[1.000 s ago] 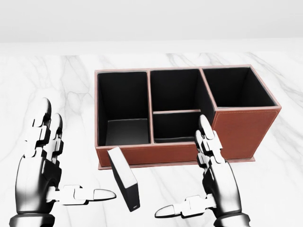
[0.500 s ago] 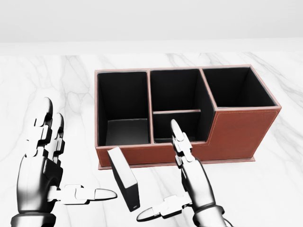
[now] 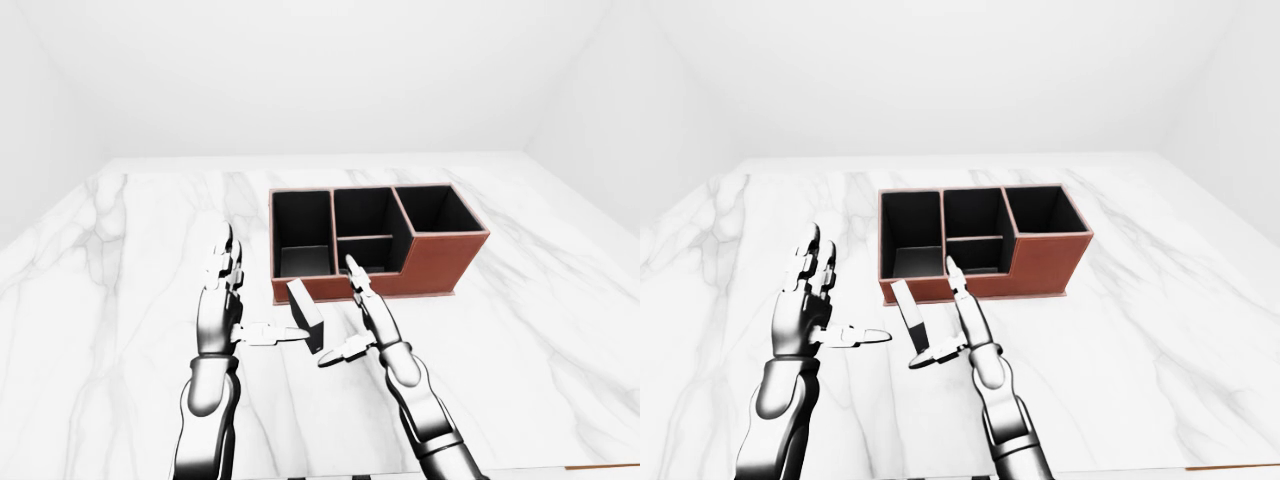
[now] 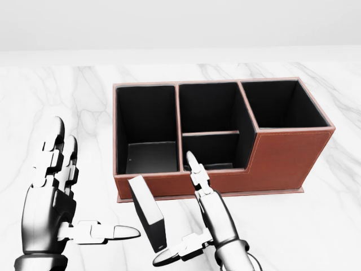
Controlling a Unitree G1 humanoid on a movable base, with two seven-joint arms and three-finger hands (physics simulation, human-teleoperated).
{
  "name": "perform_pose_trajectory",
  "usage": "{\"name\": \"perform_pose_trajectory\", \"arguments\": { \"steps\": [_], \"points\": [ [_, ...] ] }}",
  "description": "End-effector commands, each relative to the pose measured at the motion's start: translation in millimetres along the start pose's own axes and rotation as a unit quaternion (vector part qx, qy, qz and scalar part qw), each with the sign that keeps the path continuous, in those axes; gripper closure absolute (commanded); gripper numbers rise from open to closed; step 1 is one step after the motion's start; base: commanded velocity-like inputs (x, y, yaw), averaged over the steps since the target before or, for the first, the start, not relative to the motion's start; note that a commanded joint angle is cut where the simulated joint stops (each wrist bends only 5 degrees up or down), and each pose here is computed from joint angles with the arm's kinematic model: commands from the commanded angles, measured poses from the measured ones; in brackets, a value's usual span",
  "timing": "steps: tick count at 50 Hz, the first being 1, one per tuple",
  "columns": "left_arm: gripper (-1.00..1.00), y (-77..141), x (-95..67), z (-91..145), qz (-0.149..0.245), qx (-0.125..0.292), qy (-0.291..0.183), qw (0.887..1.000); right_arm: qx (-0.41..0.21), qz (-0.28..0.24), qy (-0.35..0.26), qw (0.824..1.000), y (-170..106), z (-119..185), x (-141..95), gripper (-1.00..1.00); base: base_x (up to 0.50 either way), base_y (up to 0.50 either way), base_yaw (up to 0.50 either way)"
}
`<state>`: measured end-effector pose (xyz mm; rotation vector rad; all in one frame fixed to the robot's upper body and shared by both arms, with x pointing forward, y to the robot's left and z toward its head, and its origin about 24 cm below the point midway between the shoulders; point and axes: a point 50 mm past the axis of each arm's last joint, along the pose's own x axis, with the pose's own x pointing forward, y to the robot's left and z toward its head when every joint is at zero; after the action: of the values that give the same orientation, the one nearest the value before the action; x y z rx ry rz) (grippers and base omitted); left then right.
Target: Pick up the book and place it in the right compartment of the caddy.
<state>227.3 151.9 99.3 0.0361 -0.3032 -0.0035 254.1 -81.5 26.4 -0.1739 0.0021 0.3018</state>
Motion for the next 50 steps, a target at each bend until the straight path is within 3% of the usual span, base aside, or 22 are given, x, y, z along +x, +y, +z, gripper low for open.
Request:
{"name": "perform_pose_trajectory", "arguments": {
  "steps": [1, 31, 50],
  "points": [
    [-1.00, 0, -0.4, -1, -0.001, 0.000, 0.003, 1.000, -0.006, 0.010, 0.026, 1.000, 7, -10, 8, -1.00, 0.00, 0.00, 0.00],
    [-1.00, -2, -0.3, -4, -0.005, 0.000, 0.009, 1.000, -0.022, 0.032, 0.098, 0.994, 21, -39, 18, -1.00, 0.00, 0.00, 0.00],
    [-1.00, -3, 0.2, -4, -0.007, 0.000, 0.009, 1.000, -0.039, 0.045, 0.092, 0.994, 30, -35, 21, -1.00, 0.00, 0.00, 0.00]
  ]
}}
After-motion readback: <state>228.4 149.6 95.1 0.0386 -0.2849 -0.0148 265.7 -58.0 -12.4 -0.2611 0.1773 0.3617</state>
